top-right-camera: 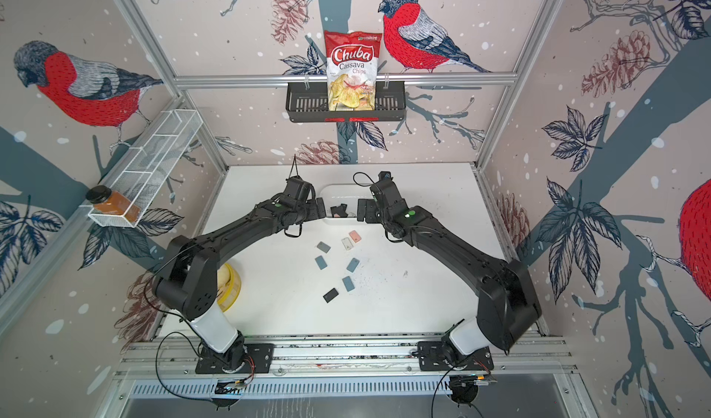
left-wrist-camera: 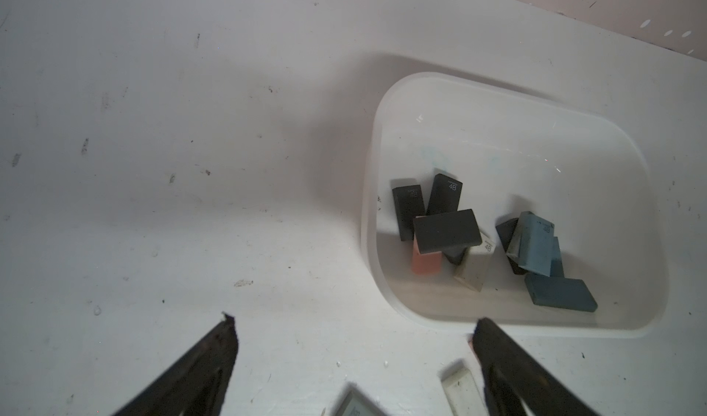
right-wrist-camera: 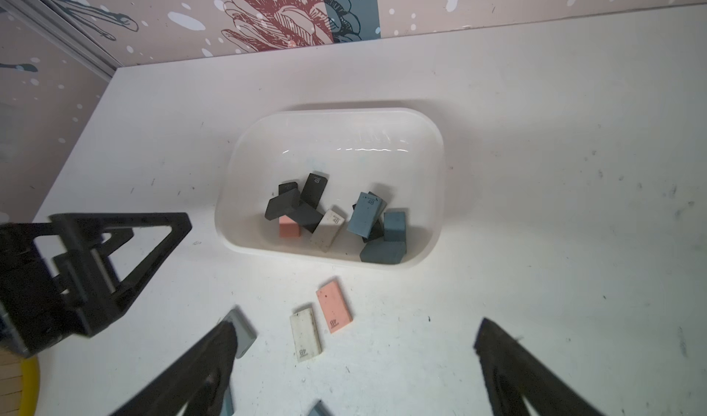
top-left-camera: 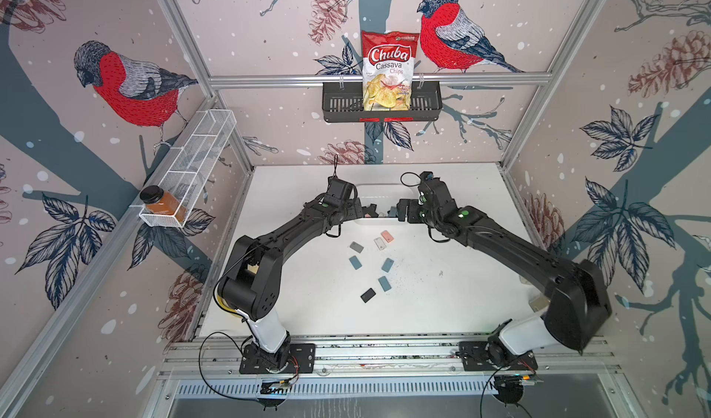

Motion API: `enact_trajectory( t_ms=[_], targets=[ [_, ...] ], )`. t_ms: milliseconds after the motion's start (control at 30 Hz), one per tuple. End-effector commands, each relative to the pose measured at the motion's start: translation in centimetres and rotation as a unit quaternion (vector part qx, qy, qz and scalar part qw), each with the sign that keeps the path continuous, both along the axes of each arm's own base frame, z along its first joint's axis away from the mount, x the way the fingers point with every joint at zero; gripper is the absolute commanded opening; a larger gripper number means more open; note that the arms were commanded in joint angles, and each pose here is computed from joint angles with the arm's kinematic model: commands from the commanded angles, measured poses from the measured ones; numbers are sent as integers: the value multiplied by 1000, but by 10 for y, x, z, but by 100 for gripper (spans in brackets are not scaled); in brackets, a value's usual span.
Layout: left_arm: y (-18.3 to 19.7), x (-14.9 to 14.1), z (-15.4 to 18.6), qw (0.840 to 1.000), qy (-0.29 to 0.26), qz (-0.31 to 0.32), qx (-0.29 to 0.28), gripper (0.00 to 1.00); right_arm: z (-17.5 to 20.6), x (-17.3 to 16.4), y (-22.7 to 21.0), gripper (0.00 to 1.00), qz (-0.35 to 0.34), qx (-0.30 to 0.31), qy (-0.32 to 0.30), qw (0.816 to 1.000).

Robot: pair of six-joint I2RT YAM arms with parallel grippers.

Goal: Put the eraser in the storage box
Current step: Place the eraser in the storage box, then pick up the eraser from the center of the board.

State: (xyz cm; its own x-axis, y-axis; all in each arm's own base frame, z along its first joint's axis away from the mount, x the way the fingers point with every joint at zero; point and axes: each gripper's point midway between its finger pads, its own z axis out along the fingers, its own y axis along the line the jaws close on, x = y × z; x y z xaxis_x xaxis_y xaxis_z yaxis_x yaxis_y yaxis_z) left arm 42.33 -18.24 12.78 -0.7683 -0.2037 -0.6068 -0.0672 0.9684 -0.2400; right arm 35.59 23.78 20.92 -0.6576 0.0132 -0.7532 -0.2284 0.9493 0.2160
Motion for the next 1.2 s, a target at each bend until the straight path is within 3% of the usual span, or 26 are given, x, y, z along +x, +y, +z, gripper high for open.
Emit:
enact_trajectory(
  t_ms=[0, 167, 367, 800, 1167],
  targets=[
    [0, -3, -1, 1000, 18, 12, -3, 97, 10, -14, -17, 100, -18, 5, -21, 1000],
    [-11, -13, 5, 999, 42, 20, 9, 97, 15, -45, -43, 100, -22, 20, -41, 999],
    [-31, -48, 4, 998, 53, 40, 2, 97, 2, -74, -57, 100, -21, 54, -48, 997],
    [-53, -125, -28, 990, 81, 110, -40, 96, -30, -93, -72, 100, -49, 30, -56, 997],
    [-47, -150, -62, 972, 139, 179, -57, 94, -32, -99, -74, 100, -43, 48, -67, 996]
  ],
)
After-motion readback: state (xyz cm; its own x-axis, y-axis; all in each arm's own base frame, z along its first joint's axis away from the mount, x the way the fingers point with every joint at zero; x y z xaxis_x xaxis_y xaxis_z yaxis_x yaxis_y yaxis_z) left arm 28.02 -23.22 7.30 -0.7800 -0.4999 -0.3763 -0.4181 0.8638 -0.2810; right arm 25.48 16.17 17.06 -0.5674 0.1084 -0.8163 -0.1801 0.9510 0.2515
